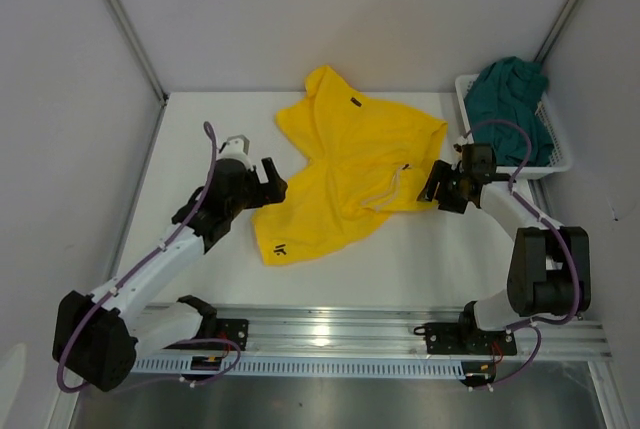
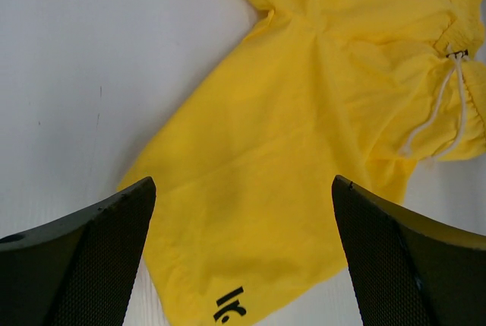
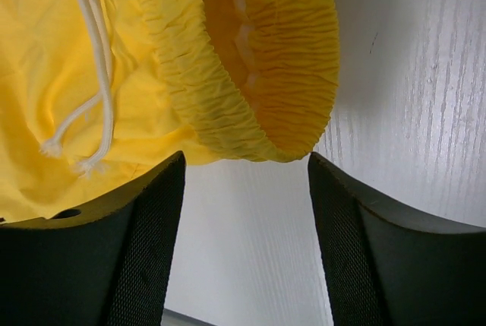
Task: Fold and stack the shorts
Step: Flatten the shorts out
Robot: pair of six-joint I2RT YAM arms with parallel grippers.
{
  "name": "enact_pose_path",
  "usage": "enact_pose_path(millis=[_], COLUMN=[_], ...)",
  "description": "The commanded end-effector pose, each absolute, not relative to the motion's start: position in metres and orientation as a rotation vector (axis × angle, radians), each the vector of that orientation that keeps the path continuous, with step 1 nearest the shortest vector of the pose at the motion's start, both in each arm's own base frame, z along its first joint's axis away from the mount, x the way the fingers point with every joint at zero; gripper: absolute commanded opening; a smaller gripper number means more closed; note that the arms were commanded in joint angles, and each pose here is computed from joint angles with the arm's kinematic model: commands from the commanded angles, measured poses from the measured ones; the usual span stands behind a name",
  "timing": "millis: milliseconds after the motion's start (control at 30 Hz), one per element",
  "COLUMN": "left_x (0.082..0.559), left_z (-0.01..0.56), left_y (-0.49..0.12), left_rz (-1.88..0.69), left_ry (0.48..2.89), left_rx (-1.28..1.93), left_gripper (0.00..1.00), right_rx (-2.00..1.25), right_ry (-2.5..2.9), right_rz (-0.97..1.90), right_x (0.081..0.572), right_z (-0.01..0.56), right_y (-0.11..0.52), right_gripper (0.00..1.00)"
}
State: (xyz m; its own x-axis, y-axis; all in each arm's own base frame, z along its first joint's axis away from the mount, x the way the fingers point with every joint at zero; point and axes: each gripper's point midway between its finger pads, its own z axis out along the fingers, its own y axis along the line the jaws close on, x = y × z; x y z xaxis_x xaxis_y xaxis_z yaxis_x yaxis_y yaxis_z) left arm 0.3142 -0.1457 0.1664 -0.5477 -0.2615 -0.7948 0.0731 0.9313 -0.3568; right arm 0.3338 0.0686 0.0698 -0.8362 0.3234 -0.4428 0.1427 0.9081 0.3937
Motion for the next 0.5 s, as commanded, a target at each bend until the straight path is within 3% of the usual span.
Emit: enact_pose_path(millis=[0,333,467], left_x=[0.291,0.240,0.226], left_z=[0.171,0.163,0.140], left_y=[-0.146,-0.128,-0.127], left_rz=[-0.512,-0.573,-0.615], left_ry=[2.105,2.095,2.122], left_rx=[-0.161,-0.208,-0.252], left_gripper=[0.99,0.99,0.99], right_rx=[0.288,0.363,0.465], right_ry=[2.443,2.433,2.392], right_rz=[0.484,0.406,0.473], right_x=[0.348,0.353,0.346], right_z=[0.088,0.084,0.079], right_y=[0.071,0.063,0.068], right_gripper=[0.67,0.75,0.84])
